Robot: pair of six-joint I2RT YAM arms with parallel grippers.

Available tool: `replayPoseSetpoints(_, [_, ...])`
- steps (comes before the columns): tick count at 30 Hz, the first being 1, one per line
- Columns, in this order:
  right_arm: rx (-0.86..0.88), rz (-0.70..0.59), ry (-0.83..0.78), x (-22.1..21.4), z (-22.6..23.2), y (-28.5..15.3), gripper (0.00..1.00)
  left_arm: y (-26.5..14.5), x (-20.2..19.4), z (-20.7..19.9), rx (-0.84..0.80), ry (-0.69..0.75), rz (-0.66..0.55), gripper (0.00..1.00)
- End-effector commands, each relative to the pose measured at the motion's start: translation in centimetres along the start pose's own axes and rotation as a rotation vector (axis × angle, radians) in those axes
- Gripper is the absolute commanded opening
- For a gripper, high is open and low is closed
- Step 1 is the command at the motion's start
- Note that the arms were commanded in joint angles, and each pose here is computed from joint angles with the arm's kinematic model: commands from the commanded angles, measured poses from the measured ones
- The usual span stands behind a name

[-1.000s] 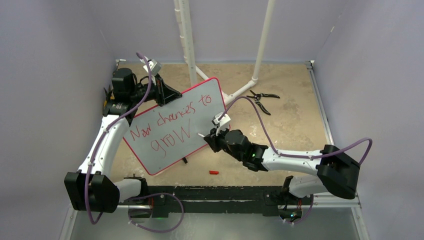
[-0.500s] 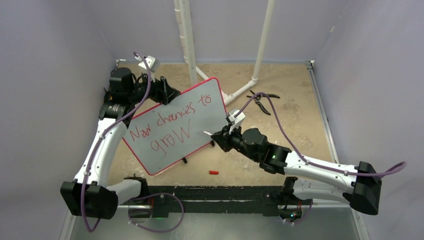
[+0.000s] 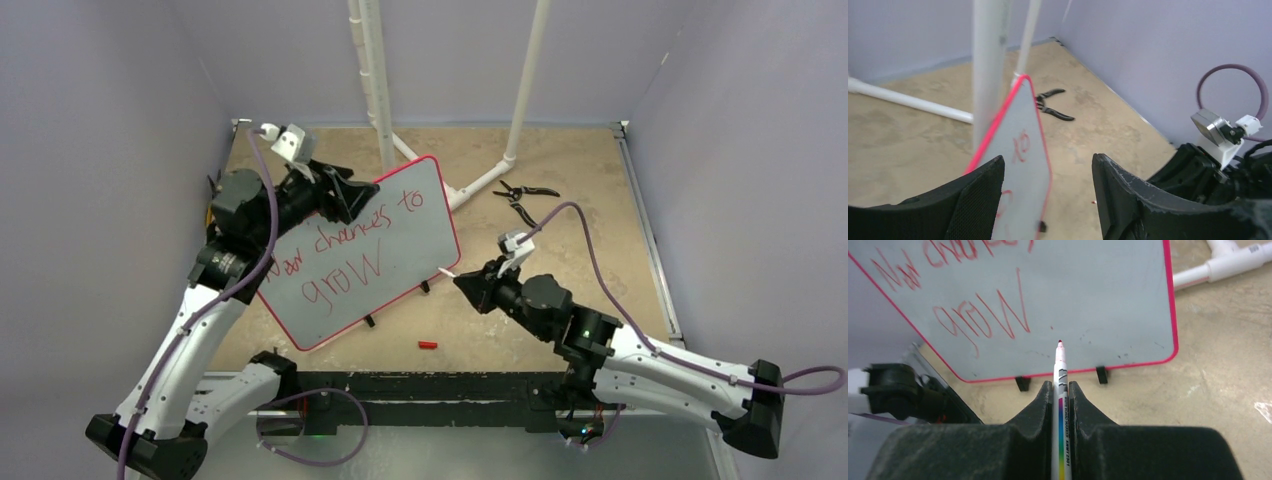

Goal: Write a sentence on the whiteboard
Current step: Write a sentence on the whiteboard, then close the whiteboard marker at the center of the board.

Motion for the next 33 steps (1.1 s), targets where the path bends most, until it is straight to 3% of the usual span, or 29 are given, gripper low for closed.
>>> replayPoseSetpoints(1, [0.192,-0.295,0.159,3.4,1.8,-1.2,0.0,1.0,-1.3,-2.9,-0.124,-0.243,-0.104,0.63])
replayPoseSetpoints(5, [0.308,-0.445,0.214,4.5,2.2,-2.0,0.0,1.9,-2.5,-5.9,-0.242,-0.362,-0.148,0.63])
replayPoseSetpoints(8, [0.264,-0.461,0.226,5.1,2.4,-1.6,0.0,2.8,-3.4,-7.5,-0.272,-0.353,-0.124,0.63])
replayPoseSetpoints(12, [0.073,-0.404,0.248,5.1,1.5,-0.9,0.0,3.9,-7.0,-10.1,-0.399,-0.216,0.033,0.63])
replayPoseSetpoints(18, [-0.011,-0.399,0.231,5.0,0.5,-1.7,0.0,2.5,-16.0,-12.0,-0.503,0.059,0.307,0.57])
replayPoseSetpoints(29, [-0.059,-0.434,0.214,5.3,-0.6,-3.3,0.0,0.4,-25.4,-14.1,-0.439,0.375,0.633,0.53])
replayPoseSetpoints(33, [-0.095,-0.442,0.173,5.7,-1.0,-3.7,0.0,0.3,-27.1,-13.7,-0.449,0.442,0.687,0.51])
Point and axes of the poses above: each gripper's point midway between its finger pads, its own y axis out along the fingers, its own z axis along the line the jaws close on, x = y × z, the point moved 10 cm from there along -y, back along the fingers, and after that the axes turned 6 degrees about y, right-handed, at the moved point
